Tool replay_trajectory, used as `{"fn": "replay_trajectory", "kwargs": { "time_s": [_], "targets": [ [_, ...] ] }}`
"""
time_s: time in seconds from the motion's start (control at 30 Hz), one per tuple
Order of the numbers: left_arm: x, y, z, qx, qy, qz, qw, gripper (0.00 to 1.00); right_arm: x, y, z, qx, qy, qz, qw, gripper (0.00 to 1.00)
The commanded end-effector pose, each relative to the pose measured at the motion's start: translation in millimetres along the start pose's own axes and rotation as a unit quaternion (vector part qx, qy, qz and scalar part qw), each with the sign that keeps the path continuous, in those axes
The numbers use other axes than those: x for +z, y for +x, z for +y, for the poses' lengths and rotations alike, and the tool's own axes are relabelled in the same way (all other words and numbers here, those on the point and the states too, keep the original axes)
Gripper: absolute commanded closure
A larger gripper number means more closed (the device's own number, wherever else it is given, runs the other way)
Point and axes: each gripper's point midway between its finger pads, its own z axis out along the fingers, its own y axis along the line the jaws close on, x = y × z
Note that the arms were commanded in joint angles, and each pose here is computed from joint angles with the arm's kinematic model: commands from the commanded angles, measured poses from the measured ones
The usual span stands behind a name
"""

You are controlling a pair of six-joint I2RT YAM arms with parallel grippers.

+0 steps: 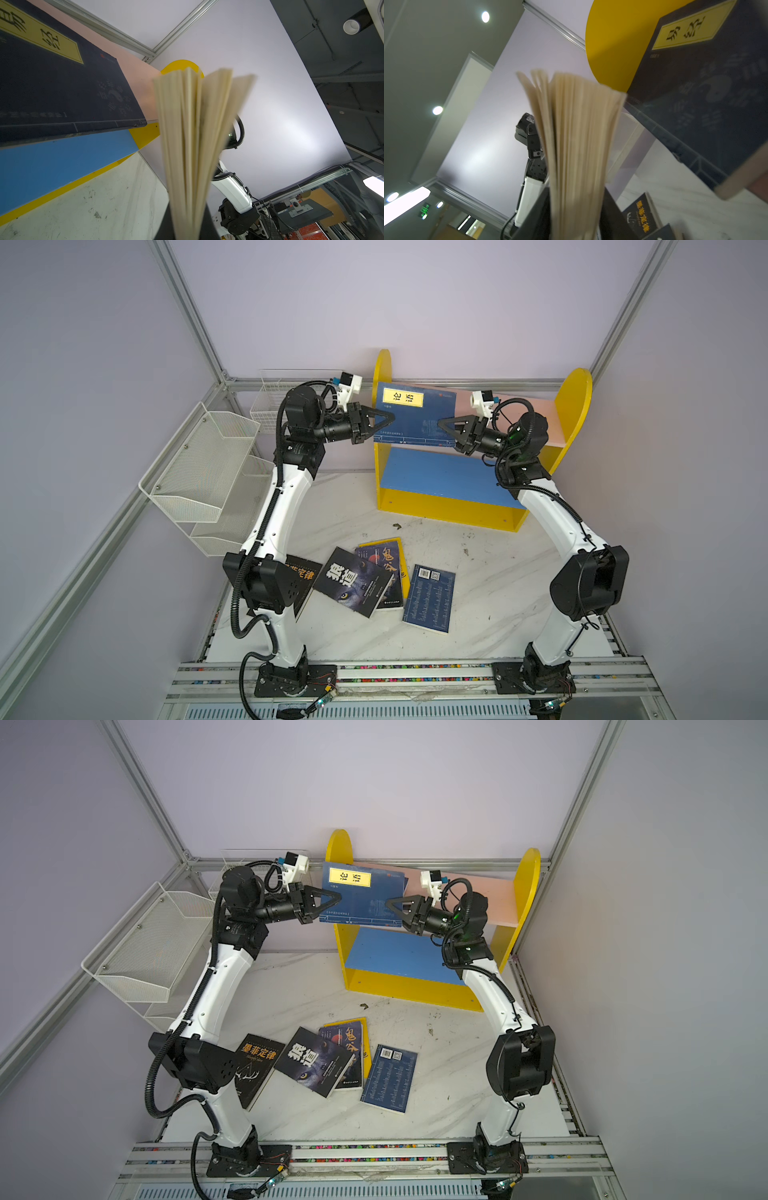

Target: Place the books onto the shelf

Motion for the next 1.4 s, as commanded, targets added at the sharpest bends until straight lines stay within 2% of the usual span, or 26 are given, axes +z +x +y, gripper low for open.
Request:
{"fn": "replay_trajectory", "kwargs": {
  "time_s": [0.0,0.03,0.07,0.1,0.13,0.17,0.23,0.3,0.37,0.5,0.67,0.83,1.1,1.17,1.27,1.37],
  "targets": [
    [-6.9,-4.9,-51.7,0.068,0.044,0.001,0.997,1.00,0.4,-3.8,20.6,-0.009,-0.012,-0.004,1.000,0.80],
    [-6.5,-5.4,-49.3,0.067,0.042,0.001,0.997,1.00,0.1,-7.1,20.8,-0.008,-0.010,-0.015,1.000,0.85],
    [-7.0,-7.1,-45.7,0.065,0.037,-0.003,0.997,0.93,-0.8,-11.0,19.5,-0.005,-0.006,-0.028,1.000,0.91],
    [-8.4,-9.8,-42.1,0.062,0.031,-0.010,0.998,0.74,-1.6,-14.1,19.3,-0.003,-0.003,-0.040,0.999,0.95],
    [-12.7,-16.4,-36.2,0.062,0.019,-0.026,0.998,0.59,-3.0,-18.2,19.4,-0.002,0.000,-0.055,0.998,0.98],
    [-17.3,-22.5,-32.5,0.062,0.009,-0.042,0.997,0.52,-4.7,-22.0,20.8,-0.004,0.002,-0.069,0.998,1.00],
    [-30.4,-36.5,-28.4,0.071,-0.020,-0.093,0.993,0.29,-10.4,-32.6,24.6,-0.015,0.008,-0.112,0.994,1.00],
    [-40.5,-43.3,-26.0,0.091,-0.059,-0.138,0.984,0.18,-16.1,-42.3,29.0,-0.031,0.011,-0.149,0.988,1.00],
    [-43.7,-43.1,-24.1,0.099,-0.090,-0.171,0.976,0.15,-20.0,-51.7,36.6,-0.037,-0.003,-0.182,0.983,1.00],
    [-27.0,-35.7,-16.3,0.084,-0.106,-0.188,0.973,0.17,-18.8,-57.8,45.6,-0.034,-0.041,-0.190,0.980,1.00],
    [-11.4,-37.4,-4.7,0.054,-0.121,-0.214,0.968,0.28,-11.7,-59.5,46.5,-0.038,-0.035,-0.178,0.983,1.00],
    [-2.0,-45.2,-4.8,0.035,-0.109,-0.241,0.964,0.38,-3.0,-60.8,47.8,-0.039,-0.041,-0.167,0.984,1.00],
    [10.1,-56.8,-12.2,0.026,-0.081,-0.260,0.962,0.43,7.1,-61.5,51.6,-0.043,-0.048,-0.149,0.987,1.00],
    [13.0,-58.6,-12.3,0.019,-0.075,-0.267,0.961,0.50,8.4,-61.4,50.5,-0.042,-0.048,-0.146,0.987,1.00],
    [13.2,-60.3,-13.0,0.015,-0.072,-0.278,0.958,0.70,9.1,-63.5,47.9,-0.042,-0.041,-0.150,0.987,1.00],
    [12.1,-62.5,-12.2,0.011,-0.076,-0.289,0.954,0.82,10.6,-69.9,41.1,-0.042,-0.027,-0.159,0.986,1.00]
  ]
}}
